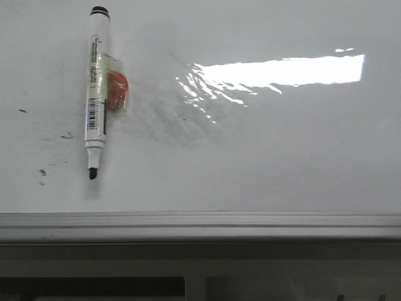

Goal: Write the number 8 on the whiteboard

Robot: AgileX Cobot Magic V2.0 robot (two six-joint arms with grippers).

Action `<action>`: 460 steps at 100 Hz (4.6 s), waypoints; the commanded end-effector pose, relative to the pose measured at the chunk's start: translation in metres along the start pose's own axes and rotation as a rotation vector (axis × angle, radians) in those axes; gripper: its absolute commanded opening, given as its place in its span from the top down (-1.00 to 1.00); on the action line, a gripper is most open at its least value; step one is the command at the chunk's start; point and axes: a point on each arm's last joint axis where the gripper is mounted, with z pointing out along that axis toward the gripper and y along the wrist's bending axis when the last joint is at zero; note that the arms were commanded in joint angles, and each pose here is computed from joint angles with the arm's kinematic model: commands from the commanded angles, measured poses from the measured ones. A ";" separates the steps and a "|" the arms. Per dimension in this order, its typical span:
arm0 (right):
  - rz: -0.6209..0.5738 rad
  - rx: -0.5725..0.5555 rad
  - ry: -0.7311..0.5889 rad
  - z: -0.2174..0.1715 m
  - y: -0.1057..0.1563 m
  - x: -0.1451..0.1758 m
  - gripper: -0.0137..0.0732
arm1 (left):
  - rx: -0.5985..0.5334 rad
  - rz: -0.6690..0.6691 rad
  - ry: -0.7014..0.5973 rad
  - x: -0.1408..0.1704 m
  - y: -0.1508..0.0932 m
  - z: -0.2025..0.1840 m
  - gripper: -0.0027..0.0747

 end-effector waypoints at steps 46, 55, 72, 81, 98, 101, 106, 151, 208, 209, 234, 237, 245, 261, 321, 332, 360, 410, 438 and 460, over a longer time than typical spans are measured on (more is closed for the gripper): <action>0.005 -0.002 -0.091 -0.001 0.002 -0.018 0.83 | 0.473 -0.009 0.077 0.002 -0.061 0.034 0.01; 0.005 -0.002 -0.079 -0.001 0.002 -0.017 0.83 | 0.520 -0.023 0.132 0.004 -0.077 0.045 0.01; 0.005 -0.001 -0.072 -0.001 0.002 -0.016 0.83 | 0.573 -0.018 0.170 0.007 -0.105 0.068 0.01; 0.005 -0.001 -0.071 -0.001 0.002 -0.016 0.83 | 0.566 -0.008 0.198 0.011 -0.113 0.079 0.01; 0.005 -0.001 -0.057 -0.001 0.002 -0.015 0.83 | 0.534 -0.027 0.239 0.020 -0.117 0.088 0.01; 0.005 -0.001 -0.055 -0.001 0.002 -0.014 0.83 | 0.523 -0.040 0.245 0.021 -0.116 0.089 0.01; 0.005 -0.001 -0.053 -0.001 0.002 -0.014 0.83 | 0.504 -0.063 0.250 0.021 -0.115 0.090 0.02; -0.079 -0.266 0.042 -0.003 0.028 -0.004 0.83 | 0.506 -0.021 0.338 0.029 -0.114 0.088 0.98; -0.485 -0.749 0.120 -0.011 0.117 -0.063 0.15 | 0.790 0.389 0.134 0.014 -0.127 0.070 0.98; -0.488 -0.758 0.123 -0.011 0.120 -0.064 0.12 | 0.801 0.405 0.126 0.014 -0.127 0.069 0.98; -0.521 -0.821 0.167 0.002 0.158 -0.076 0.04 | 0.890 0.520 0.041 0.012 -0.132 0.063 0.98; -0.523 -0.820 0.172 0.004 0.160 -0.076 0.04 | 0.891 0.522 0.041 0.012 -0.132 0.063 0.98; -0.519 -0.819 0.185 0.010 0.168 -0.077 0.04 | 0.894 0.526 0.040 0.012 -0.132 0.063 0.98; -0.513 -0.831 0.172 0.016 0.182 -0.082 0.04 | 0.894 0.526 0.040 0.012 -0.132 0.063 0.98; -0.477 -0.836 0.227 0.024 0.190 -0.074 0.85 | 0.888 0.514 0.039 0.011 -0.132 0.063 0.07; -0.476 -0.836 0.225 0.024 0.190 -0.075 0.85 | 0.868 0.487 0.041 0.009 -0.130 0.063 0.08; -0.403 -0.836 0.219 0.019 0.188 -0.081 0.84 | 0.679 0.345 0.048 -0.020 -0.099 0.049 0.08; -0.285 -0.652 0.167 0.040 0.168 -0.155 0.80 | 0.433 0.309 -0.067 -0.047 -0.060 0.041 0.08; -0.300 -0.566 0.231 0.069 0.164 -0.150 0.80 | 0.439 0.289 -0.101 -0.050 -0.061 0.040 0.08; -0.380 -0.502 0.307 0.059 0.154 -0.146 0.80 | 0.437 0.277 -0.101 -0.050 -0.060 0.040 0.10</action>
